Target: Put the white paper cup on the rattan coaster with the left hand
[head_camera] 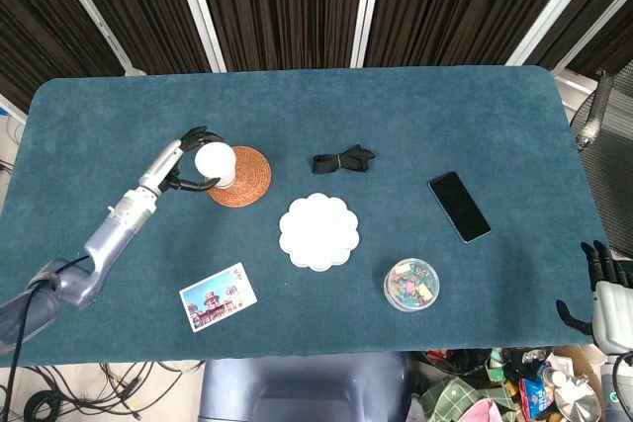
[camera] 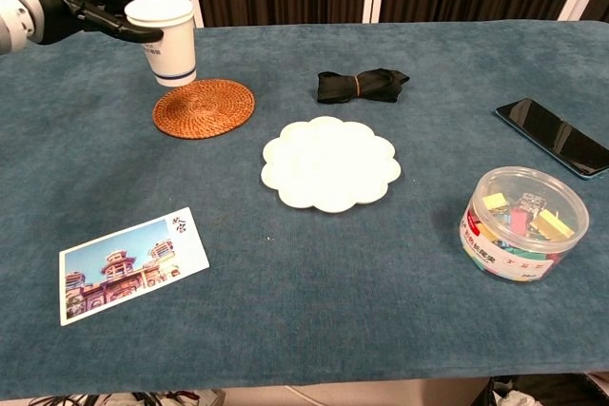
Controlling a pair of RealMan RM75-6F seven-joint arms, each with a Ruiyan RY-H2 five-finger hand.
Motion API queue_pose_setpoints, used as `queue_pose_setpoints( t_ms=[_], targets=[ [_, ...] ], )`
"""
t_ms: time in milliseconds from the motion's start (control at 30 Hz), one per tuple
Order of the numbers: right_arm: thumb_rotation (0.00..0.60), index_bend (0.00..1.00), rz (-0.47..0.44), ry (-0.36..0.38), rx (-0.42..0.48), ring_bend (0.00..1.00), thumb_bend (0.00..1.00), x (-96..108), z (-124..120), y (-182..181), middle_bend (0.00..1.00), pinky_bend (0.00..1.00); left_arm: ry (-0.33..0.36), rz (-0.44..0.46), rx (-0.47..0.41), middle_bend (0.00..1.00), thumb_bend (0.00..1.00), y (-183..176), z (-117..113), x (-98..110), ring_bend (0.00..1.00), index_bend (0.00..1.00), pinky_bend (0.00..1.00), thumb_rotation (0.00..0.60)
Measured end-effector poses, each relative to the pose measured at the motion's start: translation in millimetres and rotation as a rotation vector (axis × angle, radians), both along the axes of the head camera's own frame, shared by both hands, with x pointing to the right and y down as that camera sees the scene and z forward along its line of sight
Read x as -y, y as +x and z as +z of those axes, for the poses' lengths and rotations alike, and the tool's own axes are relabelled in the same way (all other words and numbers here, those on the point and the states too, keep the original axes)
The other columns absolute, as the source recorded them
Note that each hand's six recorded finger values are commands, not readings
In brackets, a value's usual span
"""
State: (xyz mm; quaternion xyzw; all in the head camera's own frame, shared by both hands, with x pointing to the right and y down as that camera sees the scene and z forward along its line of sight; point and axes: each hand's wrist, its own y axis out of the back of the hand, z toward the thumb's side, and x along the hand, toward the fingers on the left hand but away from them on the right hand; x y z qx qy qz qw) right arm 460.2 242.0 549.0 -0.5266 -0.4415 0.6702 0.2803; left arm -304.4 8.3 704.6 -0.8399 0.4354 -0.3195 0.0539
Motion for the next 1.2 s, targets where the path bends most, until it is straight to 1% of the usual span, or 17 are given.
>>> queue_pose_setpoints(
  t_ms=[200, 467, 667, 767, 833, 867, 900, 1000, 1067, 1200],
  targets=[
    [0.600, 0.02, 0.001, -0.004, 0.005, 0.13, 0.22, 0, 1, 0, 0.02, 0.17, -0.004, -0.012, 0.035, 0.30, 0.29, 4, 19, 6, 0.00, 0.28, 0.02, 0.600],
    [0.600, 0.02, 0.002, -0.011, 0.016, 0.13, 0.22, 0, 2, -1, 0.02, 0.17, -0.046, -0.015, 0.060, 0.30, 0.29, 15, 45, 3, 0.00, 0.28, 0.02, 0.600],
    [0.600, 0.02, 0.007, -0.010, 0.014, 0.13, 0.22, 0, 1, 0, 0.02, 0.17, -0.058, -0.007, 0.069, 0.29, 0.29, 24, 56, 1, 0.00, 0.28, 0.02, 0.600],
    [0.600, 0.02, 0.011, -0.015, 0.010, 0.13, 0.22, 0, 2, 1, 0.02, 0.17, -0.057, -0.002, 0.069, 0.27, 0.29, 27, 58, 0, 0.00, 0.27, 0.02, 0.600],
    [0.600, 0.02, 0.012, -0.015, 0.009, 0.13, 0.22, 0, 2, 1, 0.02, 0.17, -0.057, 0.001, 0.072, 0.25, 0.26, 28, 60, -1, 0.00, 0.24, 0.02, 0.600],
    [0.600, 0.02, 0.012, -0.015, 0.009, 0.13, 0.22, 0, 2, 1, 0.02, 0.17, -0.056, 0.002, 0.072, 0.23, 0.24, 28, 61, -2, 0.00, 0.21, 0.02, 0.600],
    [0.600, 0.02, 0.012, -0.015, 0.008, 0.13, 0.22, 0, 2, 1, 0.02, 0.17, -0.055, 0.003, 0.072, 0.19, 0.20, 29, 61, -2, 0.00, 0.15, 0.02, 0.600],
    [0.600, 0.02, 0.013, -0.015, 0.008, 0.13, 0.22, 0, 2, 1, 0.02, 0.17, -0.057, 0.015, 0.077, 0.10, 0.14, 30, 63, -4, 0.00, 0.03, 0.01, 0.600],
    [0.600, 0.02, 0.014, -0.013, 0.009, 0.13, 0.22, 0, 2, 2, 0.02, 0.17, -0.069, 0.033, 0.089, 0.06, 0.11, 29, 65, -6, 0.00, 0.00, 0.01, 0.600],
    [0.600, 0.02, 0.019, -0.018, 0.010, 0.13, 0.22, 0, 2, 2, 0.02, 0.17, -0.101, 0.077, 0.146, 0.01, 0.07, 23, 70, -10, 0.00, 0.00, 0.00, 0.600]
  ],
)
